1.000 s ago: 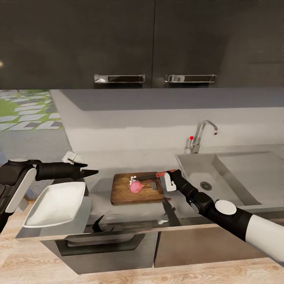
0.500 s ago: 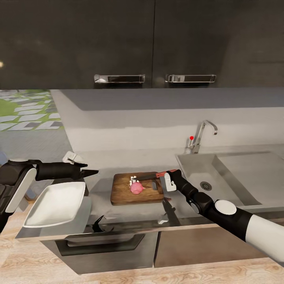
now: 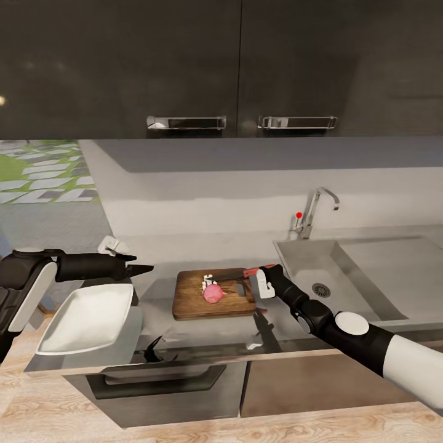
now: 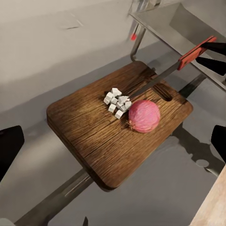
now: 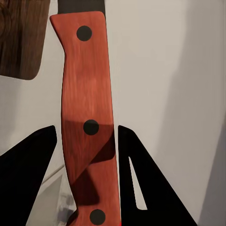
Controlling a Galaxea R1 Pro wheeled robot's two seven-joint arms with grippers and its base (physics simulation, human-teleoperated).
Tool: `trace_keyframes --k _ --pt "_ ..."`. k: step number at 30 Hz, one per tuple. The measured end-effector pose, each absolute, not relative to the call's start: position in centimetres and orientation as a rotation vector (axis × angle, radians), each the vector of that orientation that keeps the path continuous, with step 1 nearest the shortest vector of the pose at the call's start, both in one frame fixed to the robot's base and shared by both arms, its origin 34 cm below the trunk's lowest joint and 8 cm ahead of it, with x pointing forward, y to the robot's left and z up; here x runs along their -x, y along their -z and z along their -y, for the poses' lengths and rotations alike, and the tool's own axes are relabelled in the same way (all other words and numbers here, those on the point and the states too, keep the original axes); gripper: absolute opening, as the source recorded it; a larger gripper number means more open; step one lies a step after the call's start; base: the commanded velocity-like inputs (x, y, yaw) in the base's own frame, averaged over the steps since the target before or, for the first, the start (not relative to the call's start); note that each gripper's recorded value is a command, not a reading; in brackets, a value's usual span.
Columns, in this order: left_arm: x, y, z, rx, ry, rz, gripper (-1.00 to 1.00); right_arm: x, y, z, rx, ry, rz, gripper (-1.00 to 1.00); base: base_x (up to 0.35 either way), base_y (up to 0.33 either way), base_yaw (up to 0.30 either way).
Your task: In the kitchen, take the Vidalia onion out of the sink, dice it on the chopping board with the paring knife, put the diced onion into the bowl on the countertop, then place both the paring knife and the chopping board into the sink.
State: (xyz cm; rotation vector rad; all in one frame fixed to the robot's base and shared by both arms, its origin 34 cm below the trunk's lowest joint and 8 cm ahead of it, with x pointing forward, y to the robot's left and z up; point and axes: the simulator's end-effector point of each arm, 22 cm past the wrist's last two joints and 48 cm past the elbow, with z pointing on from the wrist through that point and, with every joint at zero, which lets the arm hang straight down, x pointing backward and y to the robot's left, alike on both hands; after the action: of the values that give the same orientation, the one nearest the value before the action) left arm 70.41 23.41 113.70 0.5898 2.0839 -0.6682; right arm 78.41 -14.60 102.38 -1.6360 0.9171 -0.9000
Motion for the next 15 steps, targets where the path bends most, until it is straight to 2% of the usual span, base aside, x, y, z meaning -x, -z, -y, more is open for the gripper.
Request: trace_keyframes --k 12,15 --pt "-70.4 -113.6 -23.3 -0.594 0.668 -2.081 1.00 -77.7 -103.8 13.0 1.614 0.867 -0.881 -1.00 -0.001 0.000 0.000" --pt "-70.5 -113.6 -23.3 -0.593 0.667 -2.082 1.00 -77.7 -103.8 13.0 1.613 0.867 -0.882 -1.00 -0.147 0.000 0.000"
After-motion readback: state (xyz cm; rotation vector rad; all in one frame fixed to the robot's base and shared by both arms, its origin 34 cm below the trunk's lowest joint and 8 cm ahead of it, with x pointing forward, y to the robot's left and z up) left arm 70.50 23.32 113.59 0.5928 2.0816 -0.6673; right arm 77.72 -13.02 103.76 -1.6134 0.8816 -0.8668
